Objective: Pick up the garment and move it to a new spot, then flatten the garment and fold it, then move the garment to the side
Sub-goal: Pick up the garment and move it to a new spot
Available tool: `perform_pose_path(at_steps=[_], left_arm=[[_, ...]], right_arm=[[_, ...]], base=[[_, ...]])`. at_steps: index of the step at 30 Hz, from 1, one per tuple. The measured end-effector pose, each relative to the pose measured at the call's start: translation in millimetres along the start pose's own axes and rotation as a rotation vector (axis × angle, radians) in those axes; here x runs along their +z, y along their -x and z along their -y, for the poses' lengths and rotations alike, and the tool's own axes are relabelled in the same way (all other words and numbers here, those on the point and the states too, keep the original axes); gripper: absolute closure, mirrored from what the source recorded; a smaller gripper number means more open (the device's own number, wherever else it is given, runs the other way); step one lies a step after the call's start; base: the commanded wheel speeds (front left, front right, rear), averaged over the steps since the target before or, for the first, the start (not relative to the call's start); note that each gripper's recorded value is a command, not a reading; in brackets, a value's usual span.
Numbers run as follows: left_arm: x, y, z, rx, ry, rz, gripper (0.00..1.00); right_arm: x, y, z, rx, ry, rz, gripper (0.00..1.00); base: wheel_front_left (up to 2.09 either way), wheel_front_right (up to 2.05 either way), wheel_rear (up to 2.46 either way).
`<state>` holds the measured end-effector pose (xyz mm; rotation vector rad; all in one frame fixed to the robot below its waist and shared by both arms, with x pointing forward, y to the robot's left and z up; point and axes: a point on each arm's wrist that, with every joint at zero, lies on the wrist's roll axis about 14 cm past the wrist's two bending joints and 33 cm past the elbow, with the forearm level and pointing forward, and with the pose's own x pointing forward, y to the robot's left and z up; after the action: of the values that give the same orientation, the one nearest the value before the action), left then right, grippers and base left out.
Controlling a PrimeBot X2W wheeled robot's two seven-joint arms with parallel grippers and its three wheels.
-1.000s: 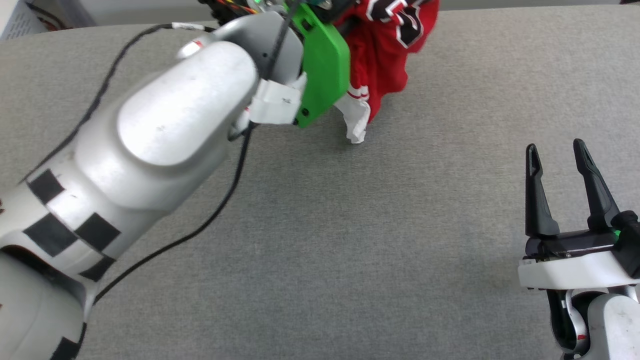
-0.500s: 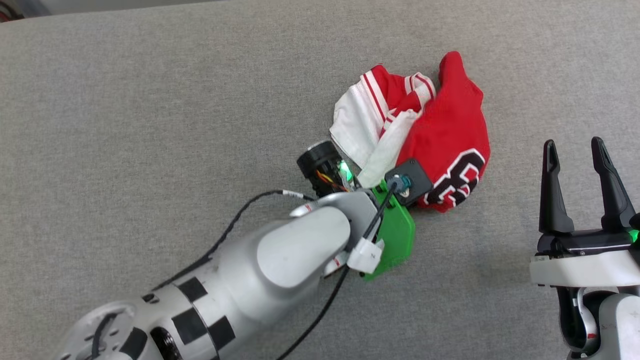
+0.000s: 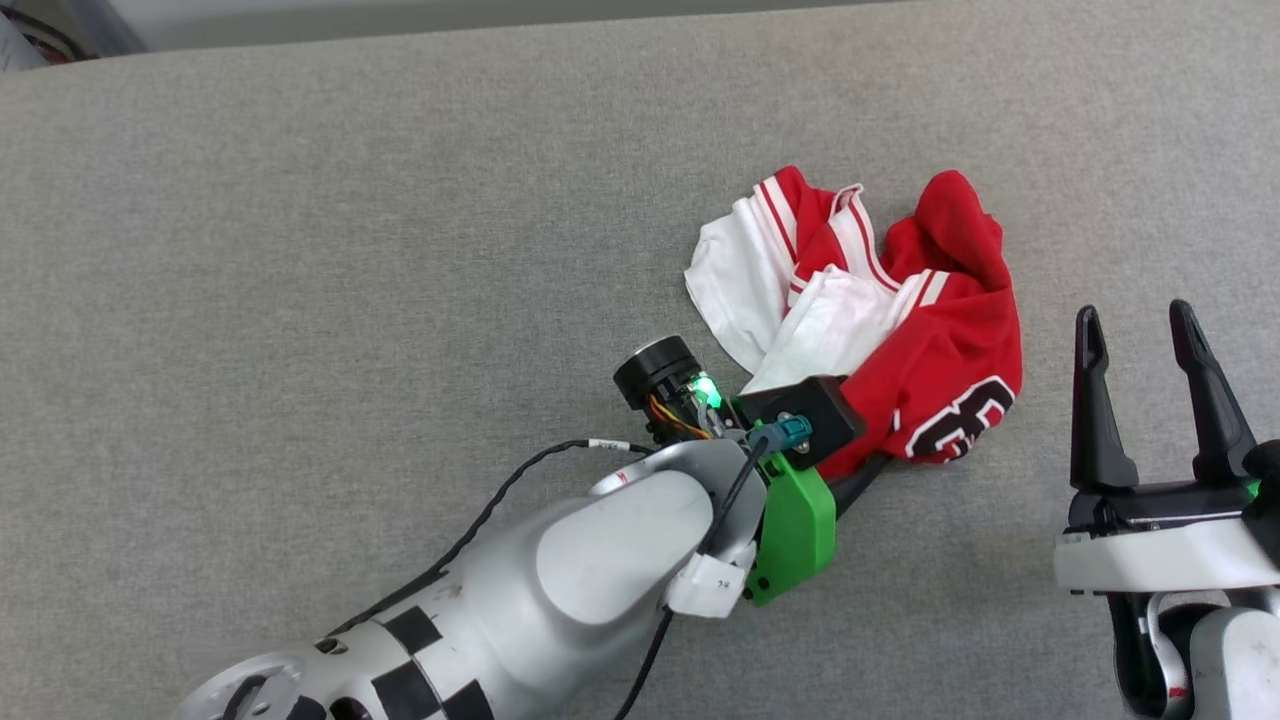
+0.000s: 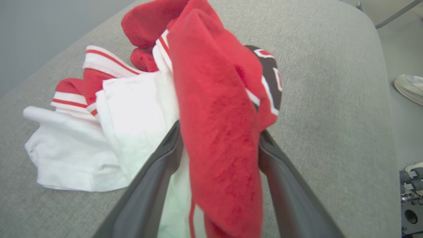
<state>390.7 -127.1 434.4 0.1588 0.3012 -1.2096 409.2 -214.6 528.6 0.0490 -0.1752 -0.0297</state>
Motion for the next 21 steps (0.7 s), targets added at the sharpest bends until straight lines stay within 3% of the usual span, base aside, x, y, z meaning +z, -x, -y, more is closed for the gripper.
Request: perform_pose_path(at_steps=[9,21], left_arm=[[84,40,-32,0.233,-0.068,0.295,0.0],[104,200,-115,0.847,-0.059,0.489,0.0]], right_arm=[[16,18,-15,0.04,-0.016,0.026,0.0],[33,25,-41,0.117,-0.034,0.071,0.0]], base=[[0.0,0.0,0.0],[0.0,0.0,0.0]])
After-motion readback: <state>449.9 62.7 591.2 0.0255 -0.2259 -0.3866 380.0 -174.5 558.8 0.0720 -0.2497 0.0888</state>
